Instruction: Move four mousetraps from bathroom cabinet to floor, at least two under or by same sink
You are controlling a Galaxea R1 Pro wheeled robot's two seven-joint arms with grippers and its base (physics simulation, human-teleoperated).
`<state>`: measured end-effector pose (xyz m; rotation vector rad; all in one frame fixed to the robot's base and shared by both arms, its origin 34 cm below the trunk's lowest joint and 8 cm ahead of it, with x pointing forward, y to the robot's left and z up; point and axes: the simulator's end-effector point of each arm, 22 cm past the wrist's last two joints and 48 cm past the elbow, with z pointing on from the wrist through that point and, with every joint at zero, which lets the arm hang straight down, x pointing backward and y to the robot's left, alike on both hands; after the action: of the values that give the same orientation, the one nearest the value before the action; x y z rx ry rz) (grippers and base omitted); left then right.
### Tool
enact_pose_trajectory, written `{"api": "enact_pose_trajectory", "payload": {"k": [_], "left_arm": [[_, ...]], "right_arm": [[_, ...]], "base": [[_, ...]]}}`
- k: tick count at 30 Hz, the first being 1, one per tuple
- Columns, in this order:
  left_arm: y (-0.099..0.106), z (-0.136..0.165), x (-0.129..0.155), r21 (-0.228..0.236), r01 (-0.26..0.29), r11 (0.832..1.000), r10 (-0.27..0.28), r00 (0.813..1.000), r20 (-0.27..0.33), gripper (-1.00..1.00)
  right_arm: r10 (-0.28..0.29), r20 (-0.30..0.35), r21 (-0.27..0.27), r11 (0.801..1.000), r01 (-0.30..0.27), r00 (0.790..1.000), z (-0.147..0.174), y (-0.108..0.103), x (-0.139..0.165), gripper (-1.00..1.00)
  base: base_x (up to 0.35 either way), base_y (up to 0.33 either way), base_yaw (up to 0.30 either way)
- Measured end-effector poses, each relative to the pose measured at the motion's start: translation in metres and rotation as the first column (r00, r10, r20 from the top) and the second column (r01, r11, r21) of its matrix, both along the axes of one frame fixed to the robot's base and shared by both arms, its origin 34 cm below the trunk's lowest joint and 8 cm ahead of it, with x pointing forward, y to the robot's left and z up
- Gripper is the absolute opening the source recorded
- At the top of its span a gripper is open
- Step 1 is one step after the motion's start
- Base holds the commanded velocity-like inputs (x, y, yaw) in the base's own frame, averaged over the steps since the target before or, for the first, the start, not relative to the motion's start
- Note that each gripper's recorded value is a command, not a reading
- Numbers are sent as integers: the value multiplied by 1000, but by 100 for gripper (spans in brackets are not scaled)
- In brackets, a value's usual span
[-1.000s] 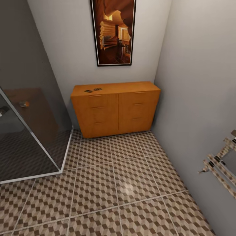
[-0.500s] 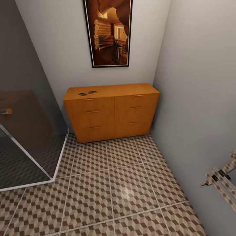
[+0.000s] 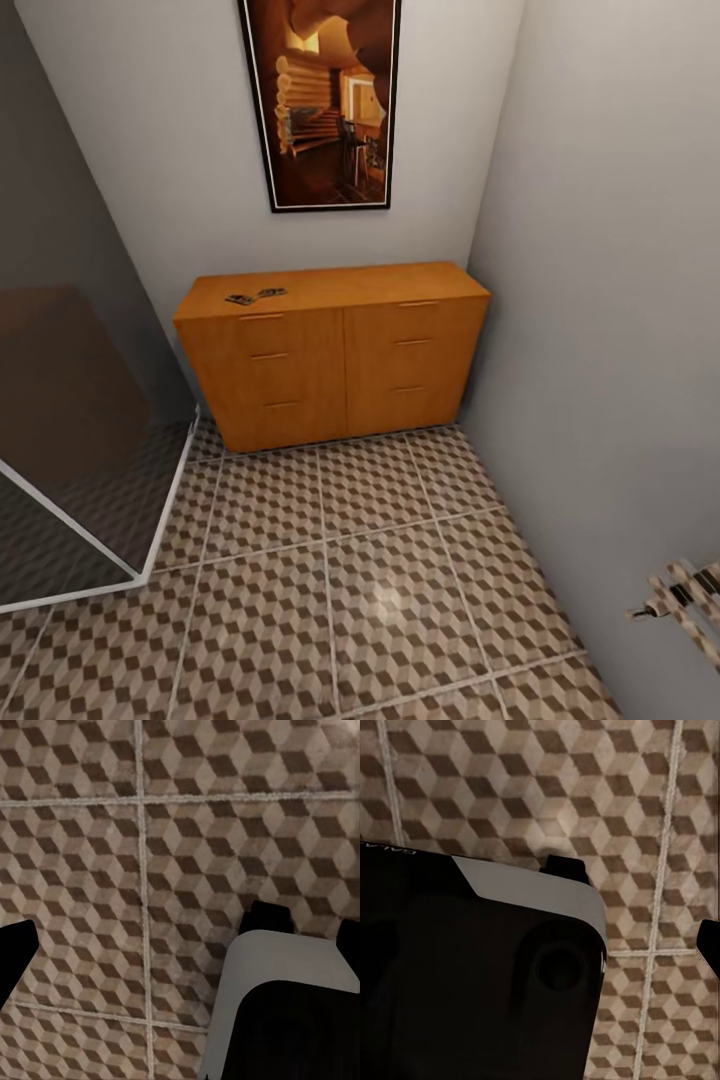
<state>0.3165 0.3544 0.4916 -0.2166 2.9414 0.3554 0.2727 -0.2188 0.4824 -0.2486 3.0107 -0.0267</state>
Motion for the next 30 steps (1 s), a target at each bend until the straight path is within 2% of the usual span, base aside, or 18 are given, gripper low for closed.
{"api": "enact_pose_trajectory", "payload": {"k": [9,30], "left_arm": [[0,2,5,1,-1,1000,1,1000,13,100],[0,9,18,1,-2,1000,2,999,47,100]], "right_arm": [[-5,58,9,1000,5,998,3,1,15,100],[-5,99,11,1000,4,995,9,2,30,100]], "base": [[19,-1,0],[1,0,0]]}}
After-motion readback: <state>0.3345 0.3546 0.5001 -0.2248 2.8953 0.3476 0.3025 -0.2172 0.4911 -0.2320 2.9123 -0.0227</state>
